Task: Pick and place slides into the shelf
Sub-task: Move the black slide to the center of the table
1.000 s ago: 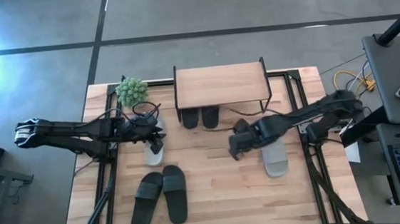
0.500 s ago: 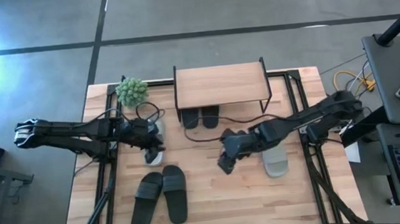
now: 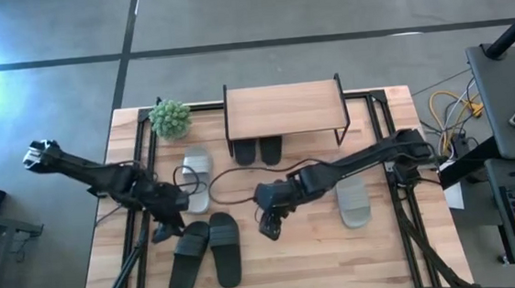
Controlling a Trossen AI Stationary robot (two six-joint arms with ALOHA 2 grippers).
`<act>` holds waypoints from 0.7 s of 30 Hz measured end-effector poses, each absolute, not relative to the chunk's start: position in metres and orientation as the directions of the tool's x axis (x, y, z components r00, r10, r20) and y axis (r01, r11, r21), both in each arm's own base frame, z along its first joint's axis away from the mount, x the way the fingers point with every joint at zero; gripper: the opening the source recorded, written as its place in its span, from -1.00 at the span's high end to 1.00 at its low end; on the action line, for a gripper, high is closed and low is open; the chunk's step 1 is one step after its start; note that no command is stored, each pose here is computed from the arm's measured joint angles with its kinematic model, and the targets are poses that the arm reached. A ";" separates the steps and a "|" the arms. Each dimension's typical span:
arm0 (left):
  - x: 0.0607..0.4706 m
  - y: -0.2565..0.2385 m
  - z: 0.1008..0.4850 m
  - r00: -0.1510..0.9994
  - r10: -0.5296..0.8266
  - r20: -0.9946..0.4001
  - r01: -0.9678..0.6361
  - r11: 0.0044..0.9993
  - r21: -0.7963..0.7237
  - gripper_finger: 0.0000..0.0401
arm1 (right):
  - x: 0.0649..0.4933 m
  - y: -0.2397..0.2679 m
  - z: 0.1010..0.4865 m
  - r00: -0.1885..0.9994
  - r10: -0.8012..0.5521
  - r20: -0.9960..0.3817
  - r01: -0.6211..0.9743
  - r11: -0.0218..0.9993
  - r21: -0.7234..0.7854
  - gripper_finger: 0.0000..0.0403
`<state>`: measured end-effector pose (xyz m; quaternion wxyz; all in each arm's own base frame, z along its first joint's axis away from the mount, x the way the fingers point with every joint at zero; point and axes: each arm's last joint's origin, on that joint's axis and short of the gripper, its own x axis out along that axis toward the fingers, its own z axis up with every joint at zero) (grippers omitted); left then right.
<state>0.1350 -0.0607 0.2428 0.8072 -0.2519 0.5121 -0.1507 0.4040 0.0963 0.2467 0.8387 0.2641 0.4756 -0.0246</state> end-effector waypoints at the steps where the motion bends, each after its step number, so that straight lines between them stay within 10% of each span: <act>1: 0.135 -0.063 0.244 0.432 -0.511 -0.743 -0.003 0.823 -0.567 0.33 | 0.404 0.096 0.245 0.532 0.209 -0.820 0.289 0.866 0.408 0.07; 21: 0.175 -0.076 0.198 0.273 -0.486 -0.830 0.138 0.874 -0.466 0.33 | 0.366 0.096 0.242 0.450 0.224 -0.865 0.345 0.849 0.399 0.07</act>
